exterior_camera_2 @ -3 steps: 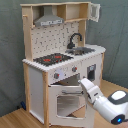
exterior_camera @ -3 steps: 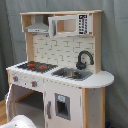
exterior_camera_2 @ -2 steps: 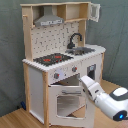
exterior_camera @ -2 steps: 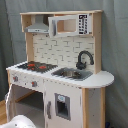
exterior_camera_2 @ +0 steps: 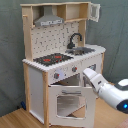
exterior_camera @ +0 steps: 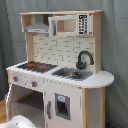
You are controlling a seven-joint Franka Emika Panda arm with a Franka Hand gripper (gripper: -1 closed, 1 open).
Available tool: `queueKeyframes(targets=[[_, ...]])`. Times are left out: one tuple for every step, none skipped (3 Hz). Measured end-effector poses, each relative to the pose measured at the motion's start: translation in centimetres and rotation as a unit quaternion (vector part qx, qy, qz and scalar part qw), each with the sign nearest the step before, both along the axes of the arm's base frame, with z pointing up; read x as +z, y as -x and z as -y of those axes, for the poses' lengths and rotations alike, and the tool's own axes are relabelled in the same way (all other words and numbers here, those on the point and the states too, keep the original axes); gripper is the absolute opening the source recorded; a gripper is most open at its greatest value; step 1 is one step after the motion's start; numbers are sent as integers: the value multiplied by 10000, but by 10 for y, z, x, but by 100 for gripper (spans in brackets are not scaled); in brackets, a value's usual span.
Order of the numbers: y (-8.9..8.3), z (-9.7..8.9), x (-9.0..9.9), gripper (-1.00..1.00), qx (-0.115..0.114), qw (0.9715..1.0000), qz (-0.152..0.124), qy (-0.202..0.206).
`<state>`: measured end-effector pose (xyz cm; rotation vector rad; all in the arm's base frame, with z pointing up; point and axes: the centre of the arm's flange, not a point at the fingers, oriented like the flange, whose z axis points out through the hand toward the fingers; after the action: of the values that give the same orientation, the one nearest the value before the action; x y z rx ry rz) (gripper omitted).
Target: Play with the kitchen
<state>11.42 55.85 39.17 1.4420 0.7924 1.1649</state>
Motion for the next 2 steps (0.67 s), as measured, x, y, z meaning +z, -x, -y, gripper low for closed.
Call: queueKeyframes(targets=[[-6, 15, 22, 100, -282, 9992, -275, 75], [-23, 40, 45, 100, -662, 9955, -675, 76]])
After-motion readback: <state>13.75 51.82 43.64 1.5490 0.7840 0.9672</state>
